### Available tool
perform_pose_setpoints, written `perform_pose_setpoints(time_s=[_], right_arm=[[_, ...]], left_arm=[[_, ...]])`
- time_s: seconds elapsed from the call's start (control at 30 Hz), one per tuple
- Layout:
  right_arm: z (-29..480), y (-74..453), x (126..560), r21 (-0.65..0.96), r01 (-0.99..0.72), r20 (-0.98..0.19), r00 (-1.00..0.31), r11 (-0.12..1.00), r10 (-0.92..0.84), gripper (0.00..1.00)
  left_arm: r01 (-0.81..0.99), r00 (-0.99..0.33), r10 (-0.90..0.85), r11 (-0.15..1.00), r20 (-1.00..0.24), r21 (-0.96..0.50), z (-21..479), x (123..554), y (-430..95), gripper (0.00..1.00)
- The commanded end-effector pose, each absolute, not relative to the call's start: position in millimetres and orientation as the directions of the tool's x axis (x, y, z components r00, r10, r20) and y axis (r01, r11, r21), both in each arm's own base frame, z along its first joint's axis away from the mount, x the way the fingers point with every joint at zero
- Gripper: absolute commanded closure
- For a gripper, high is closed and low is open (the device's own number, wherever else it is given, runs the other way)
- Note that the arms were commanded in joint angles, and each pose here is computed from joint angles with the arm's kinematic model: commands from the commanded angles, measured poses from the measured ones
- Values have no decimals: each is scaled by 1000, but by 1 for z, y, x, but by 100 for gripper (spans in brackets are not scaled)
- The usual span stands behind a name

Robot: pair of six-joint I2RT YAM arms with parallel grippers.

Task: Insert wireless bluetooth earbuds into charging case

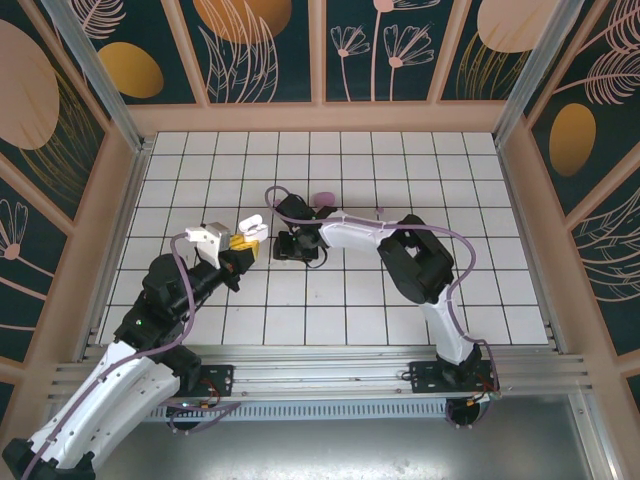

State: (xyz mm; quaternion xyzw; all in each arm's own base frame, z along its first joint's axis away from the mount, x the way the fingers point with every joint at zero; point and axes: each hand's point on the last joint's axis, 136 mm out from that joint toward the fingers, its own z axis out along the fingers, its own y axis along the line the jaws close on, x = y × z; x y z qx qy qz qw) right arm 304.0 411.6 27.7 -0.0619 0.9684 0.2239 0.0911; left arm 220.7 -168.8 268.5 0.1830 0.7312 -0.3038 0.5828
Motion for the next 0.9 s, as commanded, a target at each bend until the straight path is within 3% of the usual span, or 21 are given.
perform_pose_setpoints(time_s=[0.0,0.3,0.87], right_arm=[[15,409,300,382,-143,-178,-981,913,-79,56],[5,409,299,356,-144,-165,-982,923,-90,62],[34,407,308,346,-195,-239,-964,918,-114,71]], left_arm=[[640,-234,-93,734,-968,-225,273,218,-170,100],[641,-239,-97,732,-966,-232,271,217,-171,100],[651,-268,-93,716,-959,-251,265,219,-177,100]])
